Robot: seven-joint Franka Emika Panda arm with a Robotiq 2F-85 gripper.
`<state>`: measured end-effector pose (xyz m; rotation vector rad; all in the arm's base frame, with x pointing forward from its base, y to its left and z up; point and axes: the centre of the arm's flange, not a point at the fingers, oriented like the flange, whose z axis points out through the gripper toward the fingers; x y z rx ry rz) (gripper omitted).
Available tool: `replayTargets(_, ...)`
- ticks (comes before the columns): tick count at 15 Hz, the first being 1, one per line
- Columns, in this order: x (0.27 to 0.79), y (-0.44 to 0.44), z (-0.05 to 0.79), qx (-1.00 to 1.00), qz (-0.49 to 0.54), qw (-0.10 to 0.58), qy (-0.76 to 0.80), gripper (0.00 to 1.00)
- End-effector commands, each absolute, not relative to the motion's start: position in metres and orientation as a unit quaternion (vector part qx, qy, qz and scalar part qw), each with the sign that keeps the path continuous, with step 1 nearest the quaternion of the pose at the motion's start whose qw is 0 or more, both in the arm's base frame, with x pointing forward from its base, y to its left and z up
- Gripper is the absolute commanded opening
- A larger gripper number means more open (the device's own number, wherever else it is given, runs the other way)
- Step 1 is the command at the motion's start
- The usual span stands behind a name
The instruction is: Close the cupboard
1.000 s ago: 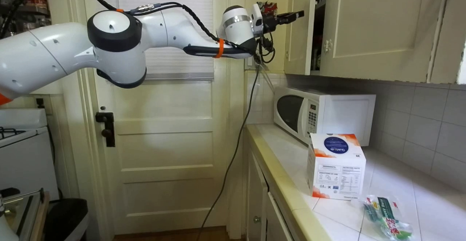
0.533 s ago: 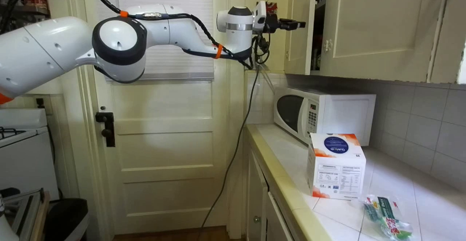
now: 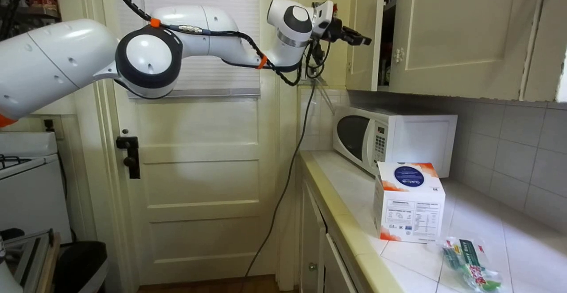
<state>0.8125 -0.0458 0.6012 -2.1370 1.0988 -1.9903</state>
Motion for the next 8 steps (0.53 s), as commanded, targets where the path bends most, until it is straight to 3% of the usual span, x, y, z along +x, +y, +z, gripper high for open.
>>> replayTargets(1,0.854,-0.056,0.620,-0.715,-0.592,0.075,0.364,0.00)
replayTargets(3,0.856,-0.061,0.623,-0.716,-0.581,0.082,0.379,0.00)
replayTargets(4,0.812,-0.051,0.604,-0.709,-0.600,0.073,0.364,0.00)
replayTargets(8,0.811,-0.053,0.605,-0.709,-0.601,0.067,0.362,0.00)
